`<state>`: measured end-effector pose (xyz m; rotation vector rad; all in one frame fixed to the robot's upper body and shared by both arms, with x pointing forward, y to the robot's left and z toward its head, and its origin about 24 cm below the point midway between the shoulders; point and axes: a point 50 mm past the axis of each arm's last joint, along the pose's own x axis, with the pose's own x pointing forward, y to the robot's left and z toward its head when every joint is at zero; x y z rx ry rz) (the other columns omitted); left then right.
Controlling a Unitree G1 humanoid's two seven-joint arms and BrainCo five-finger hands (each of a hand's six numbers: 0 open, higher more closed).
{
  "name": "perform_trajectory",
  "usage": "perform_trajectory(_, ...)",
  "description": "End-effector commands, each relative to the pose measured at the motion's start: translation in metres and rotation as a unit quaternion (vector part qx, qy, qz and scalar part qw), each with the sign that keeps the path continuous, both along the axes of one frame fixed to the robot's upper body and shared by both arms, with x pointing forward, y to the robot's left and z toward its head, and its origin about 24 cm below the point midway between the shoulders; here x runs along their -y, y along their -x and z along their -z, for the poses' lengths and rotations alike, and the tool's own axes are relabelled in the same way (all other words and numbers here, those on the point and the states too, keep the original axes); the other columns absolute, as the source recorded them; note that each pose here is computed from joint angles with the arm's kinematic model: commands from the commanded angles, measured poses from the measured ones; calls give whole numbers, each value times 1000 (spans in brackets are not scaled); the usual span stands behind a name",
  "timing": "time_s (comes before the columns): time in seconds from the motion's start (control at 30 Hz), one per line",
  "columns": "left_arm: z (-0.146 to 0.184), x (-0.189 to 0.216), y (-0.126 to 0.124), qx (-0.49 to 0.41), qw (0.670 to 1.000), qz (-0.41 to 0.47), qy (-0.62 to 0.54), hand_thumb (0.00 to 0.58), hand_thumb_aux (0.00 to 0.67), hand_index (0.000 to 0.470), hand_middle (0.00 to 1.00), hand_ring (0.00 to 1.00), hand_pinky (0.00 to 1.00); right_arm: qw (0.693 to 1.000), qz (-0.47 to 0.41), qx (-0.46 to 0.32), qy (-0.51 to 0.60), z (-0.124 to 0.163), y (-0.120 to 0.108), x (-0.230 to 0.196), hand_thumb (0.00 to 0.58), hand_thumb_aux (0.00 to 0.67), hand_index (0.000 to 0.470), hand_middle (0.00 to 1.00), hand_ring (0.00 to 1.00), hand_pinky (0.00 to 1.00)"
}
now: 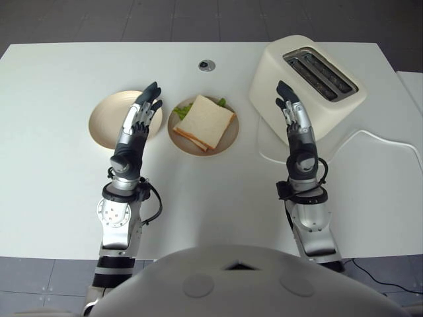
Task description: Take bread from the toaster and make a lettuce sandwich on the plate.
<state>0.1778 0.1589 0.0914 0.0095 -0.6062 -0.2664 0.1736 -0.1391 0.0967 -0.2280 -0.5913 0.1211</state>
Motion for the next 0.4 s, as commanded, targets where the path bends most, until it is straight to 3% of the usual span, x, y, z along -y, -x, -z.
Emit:
perform_trajectory(0.03,3,2,1,-15,1000,-4,-5,0,0,0,0,0,0,1000,1,-9,6,2,2,-1,0,0,0,0,0,0)
perform_trajectory(0.4,4,4,-10,-14,1000,5,-14,0,0,0,0,0,0,1000,0,-2,11,7,-5,-10,0,0,0,0,0,0)
